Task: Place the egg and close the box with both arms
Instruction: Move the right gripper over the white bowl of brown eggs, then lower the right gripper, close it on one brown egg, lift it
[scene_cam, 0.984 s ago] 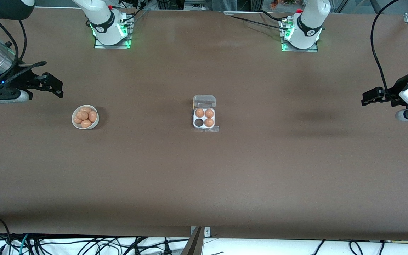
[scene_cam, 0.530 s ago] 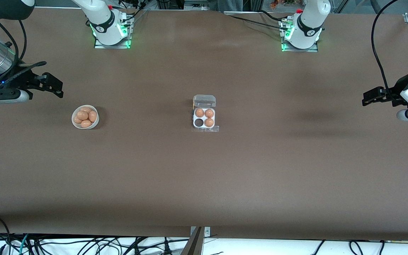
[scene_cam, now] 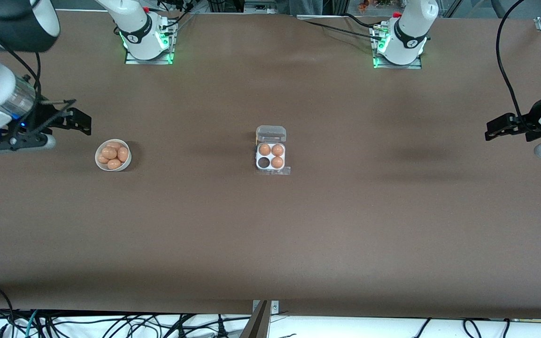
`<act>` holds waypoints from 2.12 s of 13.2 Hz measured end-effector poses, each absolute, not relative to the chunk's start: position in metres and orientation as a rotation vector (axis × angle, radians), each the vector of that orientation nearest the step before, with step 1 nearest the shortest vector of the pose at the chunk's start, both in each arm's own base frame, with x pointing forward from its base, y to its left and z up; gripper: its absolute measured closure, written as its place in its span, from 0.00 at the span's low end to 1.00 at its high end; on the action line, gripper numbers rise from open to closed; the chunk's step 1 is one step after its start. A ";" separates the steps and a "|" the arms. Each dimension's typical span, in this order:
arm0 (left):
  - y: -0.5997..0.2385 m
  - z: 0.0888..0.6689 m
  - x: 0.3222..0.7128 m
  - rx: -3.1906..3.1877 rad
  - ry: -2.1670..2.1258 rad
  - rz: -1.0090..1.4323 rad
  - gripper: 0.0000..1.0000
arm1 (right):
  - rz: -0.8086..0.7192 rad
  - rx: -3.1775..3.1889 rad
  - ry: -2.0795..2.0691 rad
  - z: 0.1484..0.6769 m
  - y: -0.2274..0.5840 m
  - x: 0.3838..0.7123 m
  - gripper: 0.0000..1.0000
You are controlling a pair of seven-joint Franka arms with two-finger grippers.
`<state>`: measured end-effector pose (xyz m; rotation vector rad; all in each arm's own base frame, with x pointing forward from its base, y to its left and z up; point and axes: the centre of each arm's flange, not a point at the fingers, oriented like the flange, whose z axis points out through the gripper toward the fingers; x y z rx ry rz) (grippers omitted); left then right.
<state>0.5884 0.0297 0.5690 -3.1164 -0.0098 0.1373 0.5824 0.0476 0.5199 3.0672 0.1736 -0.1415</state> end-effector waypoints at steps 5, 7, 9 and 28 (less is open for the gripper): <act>0.030 0.564 0.590 -3.109 -0.010 0.156 0.00 | -0.143 3.051 0.147 0.429 0.024 0.582 0.00; 0.032 0.562 0.591 -3.100 -0.011 0.161 0.00 | -0.088 3.057 0.134 0.392 0.012 0.568 0.00; 0.032 0.562 0.591 -3.100 -0.010 0.162 0.00 | -0.008 3.066 0.115 0.352 -0.001 0.547 0.00; 0.043 0.560 0.599 -3.098 -0.038 0.157 0.00 | -0.039 3.073 0.131 0.235 -0.024 0.506 0.09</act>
